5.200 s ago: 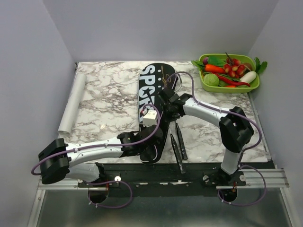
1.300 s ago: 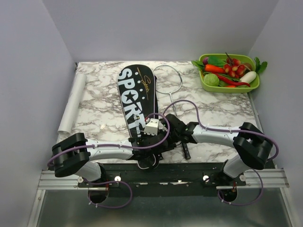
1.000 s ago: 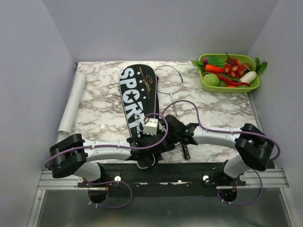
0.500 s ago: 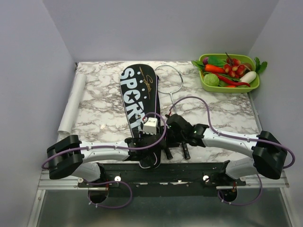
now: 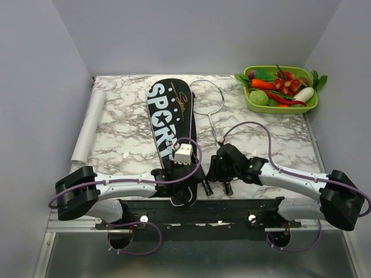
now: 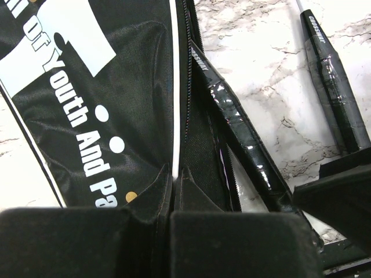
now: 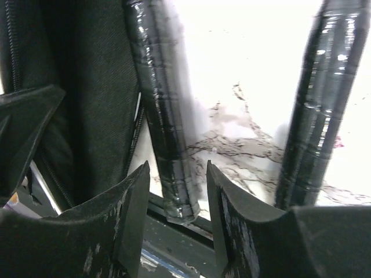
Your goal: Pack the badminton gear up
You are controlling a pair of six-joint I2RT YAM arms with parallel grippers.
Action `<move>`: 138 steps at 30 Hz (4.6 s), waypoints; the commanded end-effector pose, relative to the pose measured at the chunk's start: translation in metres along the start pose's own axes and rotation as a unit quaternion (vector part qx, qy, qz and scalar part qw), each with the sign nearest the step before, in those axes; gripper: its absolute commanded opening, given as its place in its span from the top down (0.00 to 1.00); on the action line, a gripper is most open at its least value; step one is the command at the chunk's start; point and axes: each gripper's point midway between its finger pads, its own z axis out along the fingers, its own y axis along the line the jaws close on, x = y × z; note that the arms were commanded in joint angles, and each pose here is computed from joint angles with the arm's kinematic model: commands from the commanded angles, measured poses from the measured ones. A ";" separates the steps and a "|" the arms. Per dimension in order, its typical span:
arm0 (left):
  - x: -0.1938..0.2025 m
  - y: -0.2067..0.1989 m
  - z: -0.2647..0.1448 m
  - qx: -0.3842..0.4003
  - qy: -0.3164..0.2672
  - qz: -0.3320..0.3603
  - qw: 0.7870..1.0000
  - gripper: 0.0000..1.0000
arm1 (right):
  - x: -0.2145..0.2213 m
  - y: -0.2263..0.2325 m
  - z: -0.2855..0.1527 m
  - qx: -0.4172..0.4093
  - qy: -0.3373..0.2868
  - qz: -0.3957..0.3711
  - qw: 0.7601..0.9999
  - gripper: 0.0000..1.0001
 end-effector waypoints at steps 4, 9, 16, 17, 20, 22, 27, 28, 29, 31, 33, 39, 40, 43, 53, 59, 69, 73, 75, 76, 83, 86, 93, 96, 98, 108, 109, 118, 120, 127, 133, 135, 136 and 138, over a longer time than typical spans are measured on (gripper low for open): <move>-0.001 -0.007 0.001 0.009 -0.006 -0.006 1.000 1.00 | 0.005 -0.006 0.001 -0.022 -0.001 0.002 1.000 0.53; -0.001 -0.010 0.004 0.008 -0.006 -0.006 1.000 1.00 | 0.023 -0.007 0.012 -0.053 0.015 0.029 0.998 0.58; 0.000 -0.012 0.006 0.012 -0.007 -0.007 1.000 1.00 | 0.031 0.007 0.018 -0.115 0.017 0.049 0.992 0.57; 0.001 -0.012 0.006 0.011 -0.007 -0.007 1.000 1.00 | 0.032 0.009 0.020 -0.121 0.019 0.052 0.991 0.57; 0.002 -0.012 0.008 0.012 -0.005 -0.007 1.000 1.00 | 0.037 0.015 0.023 -0.143 0.029 0.064 0.987 0.57; 0.004 -0.013 0.008 0.011 -0.003 -0.005 1.000 1.00 | 0.037 0.019 0.022 -0.158 0.030 0.071 0.984 0.57; 0.003 -0.014 0.008 0.014 -0.003 -0.004 1.000 1.00 | 0.032 0.038 0.021 -0.204 0.027 0.091 0.974 0.57; 0.002 -0.014 0.008 0.014 -0.004 -0.005 1.000 1.00 | 0.032 0.040 0.021 -0.209 0.027 0.093 0.973 0.57; 0.002 -0.014 0.008 0.013 -0.004 -0.005 1.000 1.00 | 0.027 0.046 0.019 -0.224 0.022 0.099 0.969 0.58; 0.002 -0.014 0.008 0.014 -0.004 -0.005 1.000 1.00 | 0.026 0.051 0.018 -0.236 0.020 0.105 0.966 0.58; 0.002 -0.014 0.008 0.014 -0.004 -0.006 1.000 1.00 | 0.020 0.059 0.015 -0.256 0.013 0.108 0.961 0.59; 0.001 -0.015 0.008 0.013 -0.005 -0.005 1.000 1.00 | 0.007 0.075 0.016 -0.271 0.009 0.103 0.957 0.62; 0.000 -0.016 0.008 0.014 -0.006 -0.007 1.000 1.00 | 0.007 0.076 0.018 -0.270 0.011 0.104 0.957 0.62; -0.001 -0.018 0.008 0.020 -0.007 -0.013 1.000 1.00 | 0.006 0.079 0.026 -0.273 0.017 0.110 0.956 0.64; -0.003 -0.033 0.006 0.061 -0.011 -0.014 0.998 1.00 | 0.004 0.110 0.029 -0.349 0.026 0.080 0.933 0.68; -0.008 -0.027 -0.002 0.070 -0.023 -0.017 0.997 1.00 | 0.006 0.131 0.027 -0.385 0.057 0.039 0.920 0.50; -0.016 -0.018 -0.011 0.062 -0.029 -0.022 0.997 1.00 | 0.014 0.126 0.025 -0.369 0.081 0.006 0.926 0.44; -0.016 -0.005 -0.013 0.043 -0.031 -0.022 0.998 1.00 | 0.006 0.118 0.012 -0.330 0.054 -0.009 0.942 0.44; -0.016 -0.001 -0.014 0.037 -0.032 -0.023 0.999 1.00 | 0.004 0.100 0.015 -0.272 0.046 -0.014 0.961 0.43; -0.015 0.001 -0.014 0.035 -0.031 -0.023 0.999 1.00 | 0.001 0.093 0.014 -0.248 0.039 -0.013 0.968 0.42; -0.014 0.005 -0.013 0.033 -0.037 -0.024 0.998 1.00 | -0.035 0.020 0.002 -0.067 -0.032 -0.004 0.997 0.36; -0.016 0.010 -0.015 0.026 -0.041 -0.023 0.999 1.00 | -0.066 -0.011 -0.010 0.013 -0.069 -0.008 0.997 0.35; -0.028 0.011 -0.020 0.032 -0.055 -0.028 0.998 1.00 | -0.164 -0.079 -0.024 0.103 -0.126 0.046 0.986 0.36; -0.031 0.012 -0.023 0.035 -0.057 -0.030 0.997 1.00 | -0.200 -0.093 -0.017 0.138 -0.128 0.044 0.981 0.36; -0.033 0.013 -0.024 0.034 -0.059 -0.031 0.997 1.00 | -0.220 -0.095 -0.005 0.159 -0.113 0.039 0.980 0.36; -0.037 0.014 -0.027 0.042 -0.063 -0.040 0.996 1.00 | -0.244 -0.118 0.056 0.215 -0.051 0.025 0.975 0.38; -0.038 0.014 -0.028 0.044 -0.065 -0.041 0.996 1.00 | -0.244 -0.121 0.063 0.219 -0.046 0.024 0.974 0.39; -0.033 0.018 -0.025 0.042 -0.065 -0.049 0.996 1.00 | -0.226 -0.131 0.082 0.229 -0.001 0.008 0.973 0.43; -0.033 0.016 -0.025 0.045 -0.064 -0.048 0.996 1.00 | -0.223 -0.131 0.083 0.229 0.005 0.002 0.974 0.43; -0.032 0.012 -0.023 0.052 -0.061 -0.048 0.996 1.00 | -0.217 -0.122 0.086 0.232 0.008 -0.014 0.973 0.44; -0.032 0.014 -0.025 0.053 -0.064 -0.050 0.995 1.00 | -0.208 -0.119 0.092 0.238 0.019 -0.021 0.971 0.49; -0.031 0.016 -0.025 0.051 -0.063 -0.050 0.995 1.00 | -0.203 -0.121 0.097 0.241 0.029 -0.019 0.970 0.56; -0.031 0.017 -0.026 0.052 -0.065 -0.051 0.995 1.00 | -0.201 -0.121 0.097 0.243 0.032 -0.021 0.969 0.58; -0.031 0.018 -0.026 0.051 -0.065 -0.053 0.995 1.00 | -0.196 -0.125 0.098 0.251 0.037 -0.022 0.967 0.67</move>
